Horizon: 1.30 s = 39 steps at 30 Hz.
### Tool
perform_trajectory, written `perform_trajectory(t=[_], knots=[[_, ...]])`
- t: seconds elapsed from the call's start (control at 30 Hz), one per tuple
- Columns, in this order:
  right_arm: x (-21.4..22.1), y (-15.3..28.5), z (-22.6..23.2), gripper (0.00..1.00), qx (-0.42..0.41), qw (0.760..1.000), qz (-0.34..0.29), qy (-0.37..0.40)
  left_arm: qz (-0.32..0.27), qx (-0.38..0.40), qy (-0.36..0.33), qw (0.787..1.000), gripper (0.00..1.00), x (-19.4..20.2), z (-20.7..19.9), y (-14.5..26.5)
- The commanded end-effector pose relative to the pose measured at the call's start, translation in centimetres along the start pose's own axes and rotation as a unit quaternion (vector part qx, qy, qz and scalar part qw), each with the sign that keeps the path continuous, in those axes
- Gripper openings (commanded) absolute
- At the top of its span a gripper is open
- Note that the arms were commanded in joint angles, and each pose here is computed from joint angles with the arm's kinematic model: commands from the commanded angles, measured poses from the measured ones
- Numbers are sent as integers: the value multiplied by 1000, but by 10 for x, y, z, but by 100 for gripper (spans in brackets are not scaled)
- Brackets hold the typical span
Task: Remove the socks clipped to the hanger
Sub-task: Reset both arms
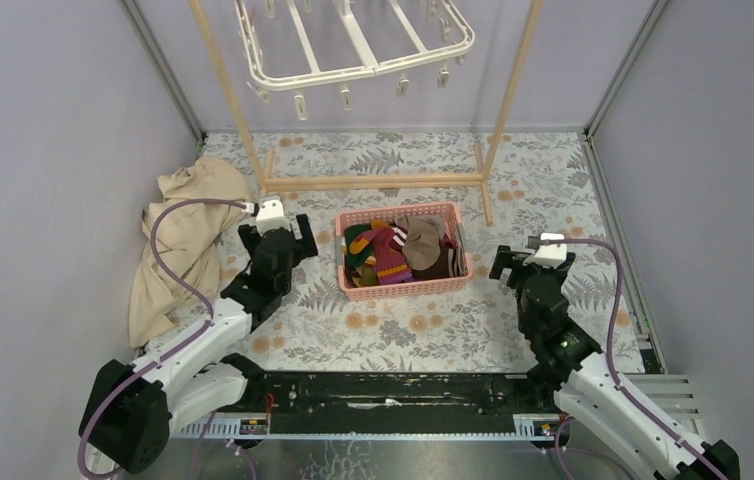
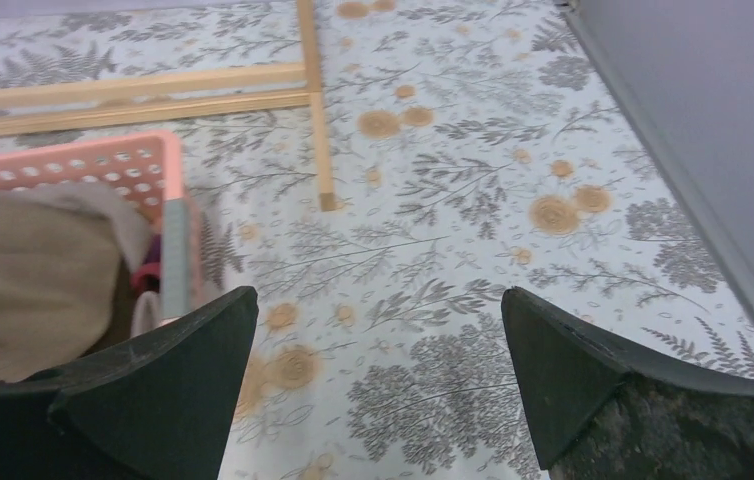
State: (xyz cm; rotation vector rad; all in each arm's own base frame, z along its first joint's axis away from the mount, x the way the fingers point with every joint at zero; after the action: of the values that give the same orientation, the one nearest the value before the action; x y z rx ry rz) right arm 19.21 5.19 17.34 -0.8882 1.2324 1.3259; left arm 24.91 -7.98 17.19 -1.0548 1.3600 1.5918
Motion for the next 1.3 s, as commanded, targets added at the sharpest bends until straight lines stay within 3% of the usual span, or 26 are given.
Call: perform_trajectory(t=[0.0,0.17,0.37,0.57,0.9,1.27], knots=[[-14,-8,-14,100,59,991,-119,-17,-82,-40,-16,996,99,-12,10,-13],[8,-20,-20,100,67,986,-149,-13,-93,-23,-60,994,99,8,10,-23],[24,-46,-33,100,94,986,-136,-15,-105,-27,-85,990,99,16,15,-37],[38,-66,-43,99,132,983,-125,-28,-109,-19,-62,992,99,37,26,-49],[47,-84,-49,100,141,980,-137,14,-92,12,-31,995,99,31,40,-80],[53,-109,-44,100,98,993,-66,26,-108,23,-54,992,99,30,51,-91]])
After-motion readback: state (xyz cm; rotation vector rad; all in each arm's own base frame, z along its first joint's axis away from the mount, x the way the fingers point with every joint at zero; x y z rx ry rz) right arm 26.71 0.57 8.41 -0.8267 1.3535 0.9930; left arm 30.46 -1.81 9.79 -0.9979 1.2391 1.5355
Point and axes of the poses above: each gripper's point midway between its finger pads, its own y axis back along the fingers, its own z axis along the line the jaws close on, x = y × z, the point moved 7 cm from there along y, back along the fingers, and after that the axes turned 11 degrees about -y, right-handed, at the moved point
